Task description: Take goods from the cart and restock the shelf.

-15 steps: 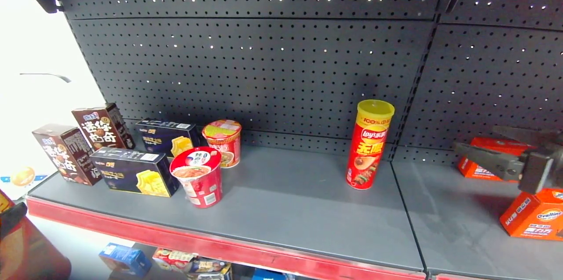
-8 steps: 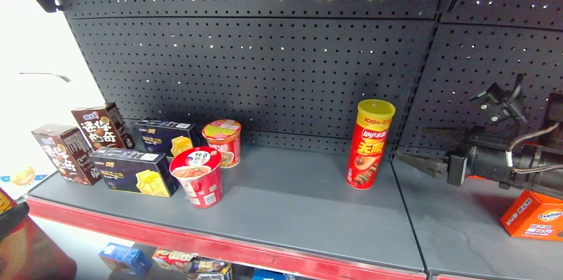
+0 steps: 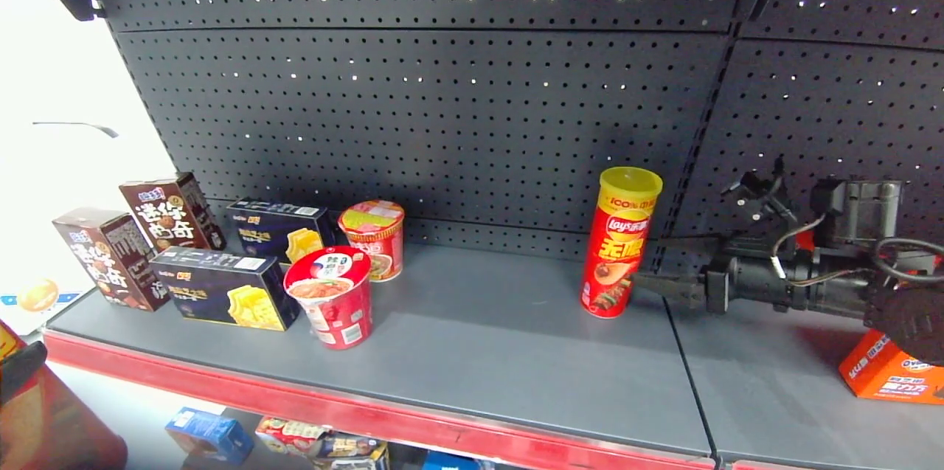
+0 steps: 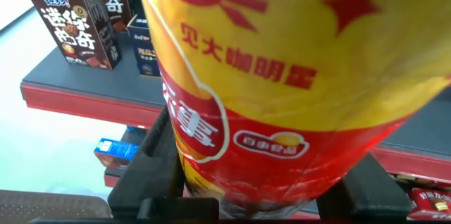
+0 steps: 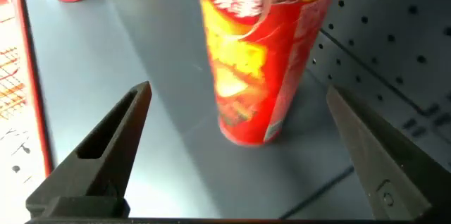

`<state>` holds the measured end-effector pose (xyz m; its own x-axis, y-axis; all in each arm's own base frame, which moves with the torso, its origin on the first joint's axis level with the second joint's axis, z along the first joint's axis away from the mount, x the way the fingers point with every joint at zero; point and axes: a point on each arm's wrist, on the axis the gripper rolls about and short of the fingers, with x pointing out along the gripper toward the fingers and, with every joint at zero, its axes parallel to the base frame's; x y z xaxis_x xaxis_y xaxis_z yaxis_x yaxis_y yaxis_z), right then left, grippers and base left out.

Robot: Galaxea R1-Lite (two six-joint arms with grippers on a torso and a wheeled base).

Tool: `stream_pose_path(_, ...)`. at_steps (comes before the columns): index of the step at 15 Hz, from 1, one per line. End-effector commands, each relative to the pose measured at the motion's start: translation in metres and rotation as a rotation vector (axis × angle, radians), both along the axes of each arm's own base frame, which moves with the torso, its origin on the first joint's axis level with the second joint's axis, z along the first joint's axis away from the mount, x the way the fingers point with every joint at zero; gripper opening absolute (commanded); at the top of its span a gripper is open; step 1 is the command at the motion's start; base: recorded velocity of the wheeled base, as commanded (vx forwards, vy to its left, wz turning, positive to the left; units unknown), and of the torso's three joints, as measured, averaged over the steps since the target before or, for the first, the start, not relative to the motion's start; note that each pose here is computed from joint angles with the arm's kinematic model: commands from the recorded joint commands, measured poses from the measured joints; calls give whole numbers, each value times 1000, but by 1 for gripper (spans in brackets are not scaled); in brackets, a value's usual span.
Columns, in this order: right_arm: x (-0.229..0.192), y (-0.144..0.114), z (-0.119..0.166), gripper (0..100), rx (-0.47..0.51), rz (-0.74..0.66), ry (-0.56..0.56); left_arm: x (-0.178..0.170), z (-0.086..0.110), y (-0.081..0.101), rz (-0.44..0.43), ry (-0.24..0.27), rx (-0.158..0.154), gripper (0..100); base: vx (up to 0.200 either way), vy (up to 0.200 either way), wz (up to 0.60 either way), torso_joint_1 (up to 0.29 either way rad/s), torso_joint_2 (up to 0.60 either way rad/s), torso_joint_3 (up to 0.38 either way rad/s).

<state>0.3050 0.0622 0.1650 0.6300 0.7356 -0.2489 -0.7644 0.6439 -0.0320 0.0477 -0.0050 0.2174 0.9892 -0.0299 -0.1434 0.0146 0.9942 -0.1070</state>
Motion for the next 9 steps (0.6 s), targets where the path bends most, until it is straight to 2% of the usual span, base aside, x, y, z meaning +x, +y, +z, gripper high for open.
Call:
stream_pose_path(1, 25, 3, -14, 100, -4, 5, 29, 0, 0, 0, 1, -1, 0, 0, 0, 0, 0, 0, 0, 0)
stream_pose_path(4, 51, 8, -25, 100, 1, 29, 34, 0, 0, 0, 4, 0, 0, 0, 0, 0, 0, 0, 0, 0)
stream_pose_path(9, 61, 9, -40, 100, 13, 104, 49, 1, -2, 0, 4, 11, 2, 0, 0, 0, 0, 0, 0, 0)
